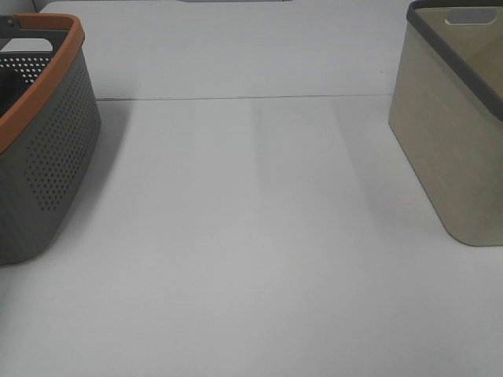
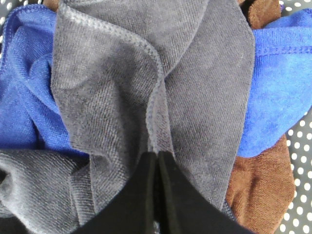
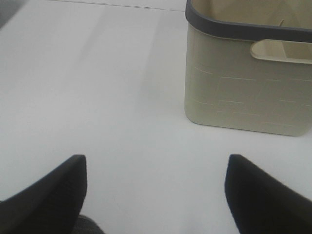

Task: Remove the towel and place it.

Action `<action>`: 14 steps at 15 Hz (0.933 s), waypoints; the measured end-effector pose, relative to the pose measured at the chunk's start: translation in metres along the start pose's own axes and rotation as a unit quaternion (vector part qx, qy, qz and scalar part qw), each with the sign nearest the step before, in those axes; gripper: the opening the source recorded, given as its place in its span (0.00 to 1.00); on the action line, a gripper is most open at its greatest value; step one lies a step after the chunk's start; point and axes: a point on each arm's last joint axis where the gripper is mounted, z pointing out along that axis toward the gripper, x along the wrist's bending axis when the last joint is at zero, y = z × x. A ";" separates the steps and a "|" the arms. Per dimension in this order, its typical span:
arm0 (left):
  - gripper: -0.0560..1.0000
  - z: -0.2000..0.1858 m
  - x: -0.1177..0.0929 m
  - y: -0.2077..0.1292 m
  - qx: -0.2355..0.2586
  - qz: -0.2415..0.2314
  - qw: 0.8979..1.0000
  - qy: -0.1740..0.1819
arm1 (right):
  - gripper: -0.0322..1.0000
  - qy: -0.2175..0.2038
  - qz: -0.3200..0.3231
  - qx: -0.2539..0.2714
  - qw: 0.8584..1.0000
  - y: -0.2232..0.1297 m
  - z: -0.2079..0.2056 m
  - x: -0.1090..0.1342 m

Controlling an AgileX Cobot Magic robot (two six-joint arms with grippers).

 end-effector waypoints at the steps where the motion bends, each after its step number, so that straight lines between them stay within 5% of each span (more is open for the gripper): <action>1: 0.05 0.000 0.000 0.000 0.000 0.003 1.000 0.000 | 0.75 0.000 0.000 0.000 1.000 0.000 0.000 0.000; 4: 0.05 -0.005 -0.002 0.001 -0.006 0.011 1.000 -0.006 | 0.75 0.000 0.000 0.000 1.000 0.000 0.000 0.000; 9: 0.05 -0.062 -0.017 0.007 -0.086 0.036 0.995 -0.034 | 0.75 0.001 0.000 0.000 1.000 0.000 0.000 0.000; 14: 0.05 -0.146 -0.036 0.002 -0.192 0.060 0.977 -0.075 | 0.75 0.010 0.005 -0.001 1.000 0.000 0.000 0.002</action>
